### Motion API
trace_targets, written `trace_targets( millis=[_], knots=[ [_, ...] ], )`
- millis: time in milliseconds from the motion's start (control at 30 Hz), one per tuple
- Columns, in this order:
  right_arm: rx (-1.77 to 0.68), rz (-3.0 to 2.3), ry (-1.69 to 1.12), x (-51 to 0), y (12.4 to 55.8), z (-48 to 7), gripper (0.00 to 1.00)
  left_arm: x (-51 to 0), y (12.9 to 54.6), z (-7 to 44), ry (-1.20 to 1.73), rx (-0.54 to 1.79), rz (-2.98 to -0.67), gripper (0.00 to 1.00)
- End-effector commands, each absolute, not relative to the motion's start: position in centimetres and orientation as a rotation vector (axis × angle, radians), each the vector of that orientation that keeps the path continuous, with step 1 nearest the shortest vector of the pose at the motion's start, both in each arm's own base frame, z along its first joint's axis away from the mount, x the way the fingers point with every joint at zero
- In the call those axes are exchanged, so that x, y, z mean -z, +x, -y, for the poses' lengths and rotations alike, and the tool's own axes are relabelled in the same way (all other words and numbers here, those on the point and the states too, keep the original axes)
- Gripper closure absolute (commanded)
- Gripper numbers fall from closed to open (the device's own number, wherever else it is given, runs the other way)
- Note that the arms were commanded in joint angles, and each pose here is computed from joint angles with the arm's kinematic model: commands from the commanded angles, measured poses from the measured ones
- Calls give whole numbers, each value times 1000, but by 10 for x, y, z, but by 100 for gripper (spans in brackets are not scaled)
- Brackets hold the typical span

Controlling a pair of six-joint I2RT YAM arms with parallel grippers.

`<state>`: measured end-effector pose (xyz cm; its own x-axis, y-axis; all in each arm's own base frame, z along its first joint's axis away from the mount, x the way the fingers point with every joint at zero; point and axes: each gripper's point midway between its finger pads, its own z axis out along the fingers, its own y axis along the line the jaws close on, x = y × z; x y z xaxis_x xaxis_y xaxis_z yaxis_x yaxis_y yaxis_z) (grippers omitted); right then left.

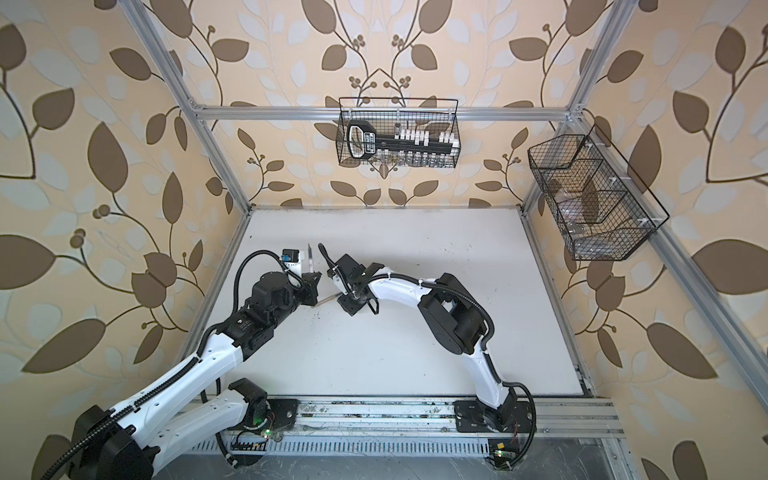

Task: Insert the pens into the pen caps
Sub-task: 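Reach the right gripper down to the pink cap and grasp it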

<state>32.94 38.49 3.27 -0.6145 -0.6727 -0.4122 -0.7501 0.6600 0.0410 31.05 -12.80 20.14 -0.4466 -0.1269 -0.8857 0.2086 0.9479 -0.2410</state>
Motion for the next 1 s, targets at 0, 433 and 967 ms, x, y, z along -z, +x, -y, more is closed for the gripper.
trace_targets(
  millis=[0, 433, 967],
  knots=[
    [-278, -2484, -1130, -30, 340, -390, 52, -218, 315, 121, 37, 349, -1944, 100],
    [-280, -2503, -1099, -22, 343, -388, 68, -218, 315, 118, 36, 327, -1948, 100],
    [-289, -2573, -1086, -29, 315, -334, 89, -216, 317, 123, 60, 338, -1964, 100]
  ],
)
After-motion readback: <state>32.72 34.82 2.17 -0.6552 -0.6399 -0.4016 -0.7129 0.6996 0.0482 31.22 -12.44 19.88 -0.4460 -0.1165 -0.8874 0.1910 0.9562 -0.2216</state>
